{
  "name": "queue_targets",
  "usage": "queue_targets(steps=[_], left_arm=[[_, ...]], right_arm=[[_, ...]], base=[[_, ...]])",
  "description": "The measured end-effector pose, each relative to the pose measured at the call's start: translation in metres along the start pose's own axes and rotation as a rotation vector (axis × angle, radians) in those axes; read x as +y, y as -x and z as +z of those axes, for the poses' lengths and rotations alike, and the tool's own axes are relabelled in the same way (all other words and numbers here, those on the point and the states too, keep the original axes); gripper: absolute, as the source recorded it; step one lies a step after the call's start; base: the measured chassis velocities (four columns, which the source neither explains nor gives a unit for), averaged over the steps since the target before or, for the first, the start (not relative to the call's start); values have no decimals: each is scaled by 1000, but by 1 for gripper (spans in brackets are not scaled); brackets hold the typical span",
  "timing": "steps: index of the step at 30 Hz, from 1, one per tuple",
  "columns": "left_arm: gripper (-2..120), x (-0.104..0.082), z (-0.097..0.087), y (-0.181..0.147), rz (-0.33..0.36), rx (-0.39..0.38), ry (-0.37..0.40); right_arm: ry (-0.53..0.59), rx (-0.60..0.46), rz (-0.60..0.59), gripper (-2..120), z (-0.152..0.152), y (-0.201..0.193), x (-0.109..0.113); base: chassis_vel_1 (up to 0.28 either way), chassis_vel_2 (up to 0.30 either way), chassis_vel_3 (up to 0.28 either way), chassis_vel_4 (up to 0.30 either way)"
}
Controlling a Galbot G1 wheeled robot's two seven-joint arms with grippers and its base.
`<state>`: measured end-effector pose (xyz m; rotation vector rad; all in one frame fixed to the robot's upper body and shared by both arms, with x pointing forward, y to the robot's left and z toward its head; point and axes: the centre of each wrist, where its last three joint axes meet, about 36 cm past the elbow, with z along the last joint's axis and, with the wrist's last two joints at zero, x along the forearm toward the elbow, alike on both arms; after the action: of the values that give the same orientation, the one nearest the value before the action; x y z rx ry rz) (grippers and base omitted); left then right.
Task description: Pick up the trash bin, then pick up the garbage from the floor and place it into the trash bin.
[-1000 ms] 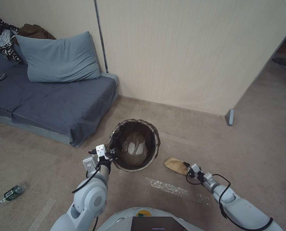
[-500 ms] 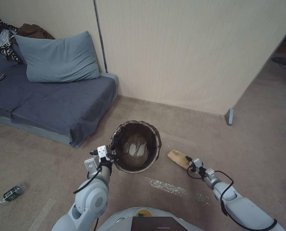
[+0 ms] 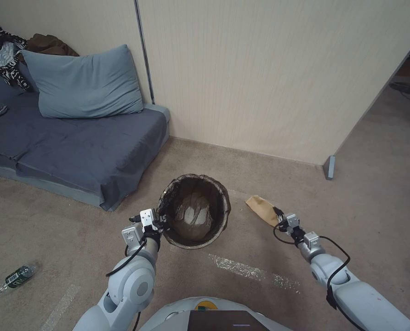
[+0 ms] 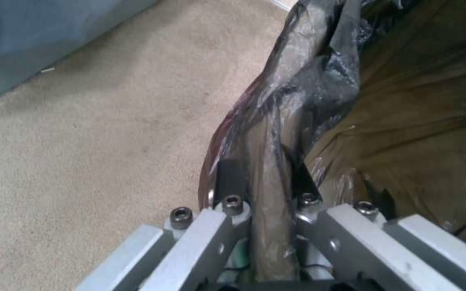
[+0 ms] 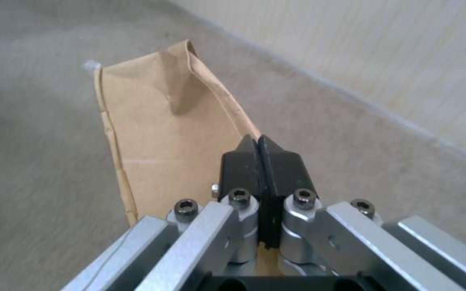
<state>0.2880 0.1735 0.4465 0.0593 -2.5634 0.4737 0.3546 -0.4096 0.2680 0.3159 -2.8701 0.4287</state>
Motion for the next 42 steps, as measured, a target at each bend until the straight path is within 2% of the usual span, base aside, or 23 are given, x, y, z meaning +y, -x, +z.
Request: queue_targets(steps=[10,12,15,17,18,20,22,24,25,27,29,31,32,35,36,38,40,42], left_arm=[[0,2,4,3,-8,5,4],[0,3,5,4,-10,9,5],[0,2,6,4,-10,12,5],[0,1,10,6,-9,23,10],[0,1,10,6,-9,23,10],[0,1,14,7,-8,34,20],[0,1,14,7,-8,37,23],[0,2,15,7,-7,43,34],[0,2,15,7,-7,43,34],[0,3,18,7,-6,49,45],[0,3,18,7,-6,51,48],[0,4,20,7,-7,54,54],[0,4,20,7,-7,54,54],[0,3,21,7,-5,59,57],[0,3,21,7,-5,59,57],[0,2,23,8,-4,63,58],[0,2,23,8,-3,64,59],[0,1,25,9,-3,69,64]], right_arm=[[-6,-85,133,0,-41,6,-13],[-3,-122,171,0,-57,9,-16],[4,-143,184,0,-65,10,-17],[33,-207,201,0,-92,12,-15],[33,-207,201,0,-92,12,-15],[55,-272,199,0,-118,12,-10],[61,-294,196,0,-127,11,-8],[85,-362,180,0,-155,7,0],[85,-362,180,0,-155,7,0],[111,-420,150,0,-181,0,10],[117,-437,138,0,-188,-3,14],[133,-486,92,0,-209,-13,29],[133,-486,92,0,-209,-13,29],[151,-523,6,0,-224,-27,52],[151,-523,6,0,-224,-27,52],[158,-532,-53,0,-229,-36,65],[157,-531,-74,0,-229,-39,69],[149,-531,-150,0,-228,-48,81]], base=[[0,0,0,0],[0,0,0,0],[0,0,0,0],[0,0,0,0],[0,0,0,0],[0,0,0,0],[0,0,0,0],[0,0,0,0],[0,0,0,0],[0,0,0,0],[0,0,0,0],[0,0,0,0],[0,0,0,0],[0,0,0,0],[0,0,0,0],[0,0,0,0],[0,0,0,0],[0,0,0,0]])
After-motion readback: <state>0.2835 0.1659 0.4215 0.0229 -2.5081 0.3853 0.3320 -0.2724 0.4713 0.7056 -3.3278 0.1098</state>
